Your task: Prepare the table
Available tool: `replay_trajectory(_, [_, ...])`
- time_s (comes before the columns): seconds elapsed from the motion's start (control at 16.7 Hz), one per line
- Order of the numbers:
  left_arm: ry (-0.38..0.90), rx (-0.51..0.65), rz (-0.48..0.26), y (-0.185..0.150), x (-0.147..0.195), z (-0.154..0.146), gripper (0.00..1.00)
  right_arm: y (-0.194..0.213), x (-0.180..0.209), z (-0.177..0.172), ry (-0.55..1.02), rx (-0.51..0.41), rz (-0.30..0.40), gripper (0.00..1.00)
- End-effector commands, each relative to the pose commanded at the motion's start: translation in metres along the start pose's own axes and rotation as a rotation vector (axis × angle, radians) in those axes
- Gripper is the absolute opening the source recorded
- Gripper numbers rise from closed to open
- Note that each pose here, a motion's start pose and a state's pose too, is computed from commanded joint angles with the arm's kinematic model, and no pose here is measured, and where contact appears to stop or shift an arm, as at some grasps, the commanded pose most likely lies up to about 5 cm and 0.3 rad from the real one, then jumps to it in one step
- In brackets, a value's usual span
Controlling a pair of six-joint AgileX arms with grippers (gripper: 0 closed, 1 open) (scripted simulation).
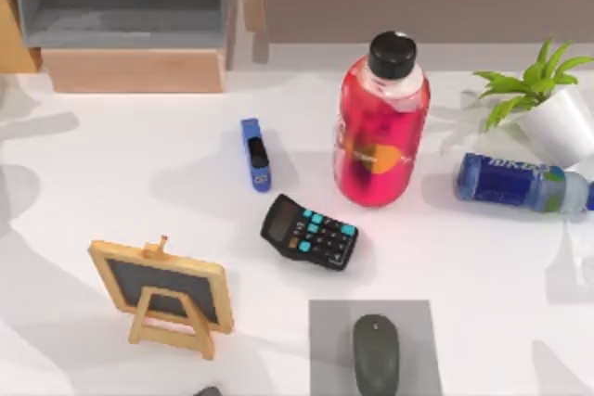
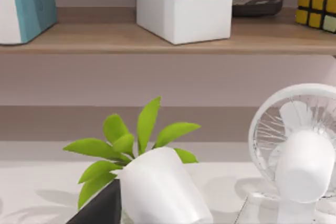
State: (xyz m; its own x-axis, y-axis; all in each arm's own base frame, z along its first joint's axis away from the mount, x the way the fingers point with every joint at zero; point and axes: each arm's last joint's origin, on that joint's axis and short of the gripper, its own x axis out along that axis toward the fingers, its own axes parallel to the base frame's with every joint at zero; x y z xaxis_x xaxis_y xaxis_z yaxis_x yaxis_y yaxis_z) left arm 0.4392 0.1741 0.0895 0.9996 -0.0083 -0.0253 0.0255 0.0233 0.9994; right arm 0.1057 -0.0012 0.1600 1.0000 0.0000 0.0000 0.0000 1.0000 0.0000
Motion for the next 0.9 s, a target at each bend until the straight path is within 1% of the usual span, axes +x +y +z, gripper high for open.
replay_trajectory(0.18, [0.000, 0.000, 0.000, 0.000, 0.000, 0.000, 1.00, 0.000, 0.000, 0.000, 0.000, 0.000, 0.000, 1.00])
replay_trajectory(0.24, [0.005, -0.022, -0.041, -0.013, -0.004, -0.001, 1.00, 0.000, 0.000, 0.000, 0.000, 0.000, 0.000, 1.00])
replay_trajectory(0.42, [0.005, -0.021, -0.038, -0.012, -0.011, -0.001, 1.00, 0.000, 0.000, 0.000, 0.000, 0.000, 0.000, 1.00])
replay_trajectory(0.78, [0.005, -0.022, -0.040, -0.013, -0.043, -0.001, 1.00, 0.000, 0.000, 0.000, 0.000, 0.000, 0.000, 1.00])
replay_trajectory(0.9, [0.005, -0.022, -0.041, -0.014, -0.044, -0.001, 1.00, 0.000, 0.000, 0.000, 0.000, 0.000, 0.000, 1.00])
